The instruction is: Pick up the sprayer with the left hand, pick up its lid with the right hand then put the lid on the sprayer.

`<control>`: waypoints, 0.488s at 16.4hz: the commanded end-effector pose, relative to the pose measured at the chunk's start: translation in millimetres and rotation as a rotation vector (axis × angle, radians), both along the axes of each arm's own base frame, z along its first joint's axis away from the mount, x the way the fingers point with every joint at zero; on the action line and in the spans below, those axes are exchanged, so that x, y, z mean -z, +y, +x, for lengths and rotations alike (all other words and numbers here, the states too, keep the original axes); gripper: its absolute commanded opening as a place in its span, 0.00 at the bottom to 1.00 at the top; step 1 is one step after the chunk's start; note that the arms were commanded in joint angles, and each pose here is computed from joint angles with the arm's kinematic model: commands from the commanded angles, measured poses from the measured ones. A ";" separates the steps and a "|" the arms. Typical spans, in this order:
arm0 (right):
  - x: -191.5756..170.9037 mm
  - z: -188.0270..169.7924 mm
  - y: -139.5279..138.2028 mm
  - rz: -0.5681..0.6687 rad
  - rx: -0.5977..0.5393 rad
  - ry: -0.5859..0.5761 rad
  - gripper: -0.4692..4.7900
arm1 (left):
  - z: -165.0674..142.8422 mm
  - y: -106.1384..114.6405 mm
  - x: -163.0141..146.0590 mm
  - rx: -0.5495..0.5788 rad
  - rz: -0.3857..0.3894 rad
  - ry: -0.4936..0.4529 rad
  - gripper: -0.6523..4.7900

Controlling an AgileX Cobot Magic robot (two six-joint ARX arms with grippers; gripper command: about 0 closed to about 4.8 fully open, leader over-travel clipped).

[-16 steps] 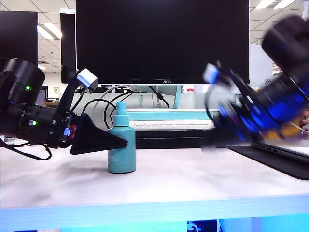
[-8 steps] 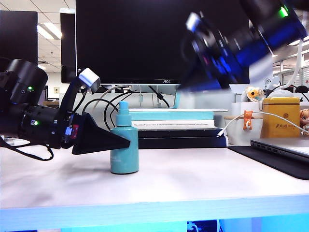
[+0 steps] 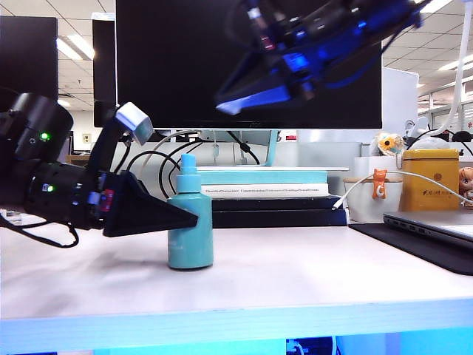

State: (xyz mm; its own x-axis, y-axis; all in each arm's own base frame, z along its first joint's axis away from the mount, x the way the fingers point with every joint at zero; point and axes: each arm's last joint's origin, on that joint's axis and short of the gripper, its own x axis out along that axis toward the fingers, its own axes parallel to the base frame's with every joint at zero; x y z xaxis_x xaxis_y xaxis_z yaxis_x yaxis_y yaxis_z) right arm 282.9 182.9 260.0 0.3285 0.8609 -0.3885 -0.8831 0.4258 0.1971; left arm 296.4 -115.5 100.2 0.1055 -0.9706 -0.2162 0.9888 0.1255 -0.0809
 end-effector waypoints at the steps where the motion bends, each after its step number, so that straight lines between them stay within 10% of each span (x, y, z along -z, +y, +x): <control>1: 5.5 -6.4 17.3 0.005 -0.068 0.025 0.28 | -4.1 -8.5 0.2 0.050 -0.010 0.011 0.40; 8: 12.4 -13.8 26.5 -0.041 -0.097 0.046 0.28 | -9.2 -21.6 1.3 0.057 0.014 0.008 0.40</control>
State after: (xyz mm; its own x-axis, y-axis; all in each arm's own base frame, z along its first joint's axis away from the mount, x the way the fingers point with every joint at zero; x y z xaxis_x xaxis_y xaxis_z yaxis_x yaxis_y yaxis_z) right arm 269.3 209.6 245.3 0.2224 0.8719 -0.4363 -0.9067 0.3494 0.2360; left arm 287.0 -137.4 99.4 0.0397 -0.9743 -0.2217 0.9948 0.0593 -0.0825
